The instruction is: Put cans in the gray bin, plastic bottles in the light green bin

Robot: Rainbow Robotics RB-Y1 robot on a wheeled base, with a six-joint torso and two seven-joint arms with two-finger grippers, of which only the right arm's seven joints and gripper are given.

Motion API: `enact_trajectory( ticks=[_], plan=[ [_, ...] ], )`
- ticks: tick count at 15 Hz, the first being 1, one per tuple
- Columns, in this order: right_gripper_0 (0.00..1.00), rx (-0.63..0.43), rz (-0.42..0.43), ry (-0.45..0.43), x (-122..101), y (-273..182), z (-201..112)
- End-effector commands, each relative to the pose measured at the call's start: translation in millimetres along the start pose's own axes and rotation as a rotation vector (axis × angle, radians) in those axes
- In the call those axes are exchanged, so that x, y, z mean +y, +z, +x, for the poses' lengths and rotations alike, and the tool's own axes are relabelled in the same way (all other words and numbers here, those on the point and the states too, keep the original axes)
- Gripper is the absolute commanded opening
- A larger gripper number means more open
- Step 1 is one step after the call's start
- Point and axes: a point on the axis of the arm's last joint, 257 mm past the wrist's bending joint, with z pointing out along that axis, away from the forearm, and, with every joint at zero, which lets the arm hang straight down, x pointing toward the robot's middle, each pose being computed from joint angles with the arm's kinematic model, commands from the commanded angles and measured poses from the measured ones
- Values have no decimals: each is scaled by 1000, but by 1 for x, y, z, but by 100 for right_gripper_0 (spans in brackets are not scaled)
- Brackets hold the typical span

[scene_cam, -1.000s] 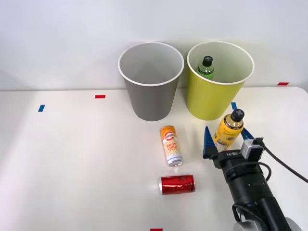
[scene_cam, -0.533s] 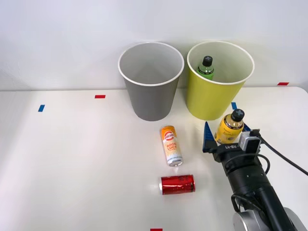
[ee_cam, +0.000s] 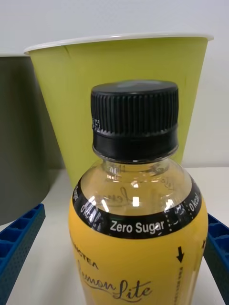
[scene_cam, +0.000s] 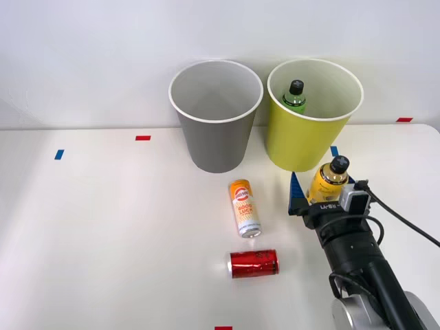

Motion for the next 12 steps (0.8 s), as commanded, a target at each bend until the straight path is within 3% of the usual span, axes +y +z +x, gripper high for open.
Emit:
enact_trajectory(
  ticks=[1, 12],
  plan=[
    [100, 0, 0, -17, -1, 0, 0],
    [100, 0, 2, -23, -3, 1, -1]
  ],
)
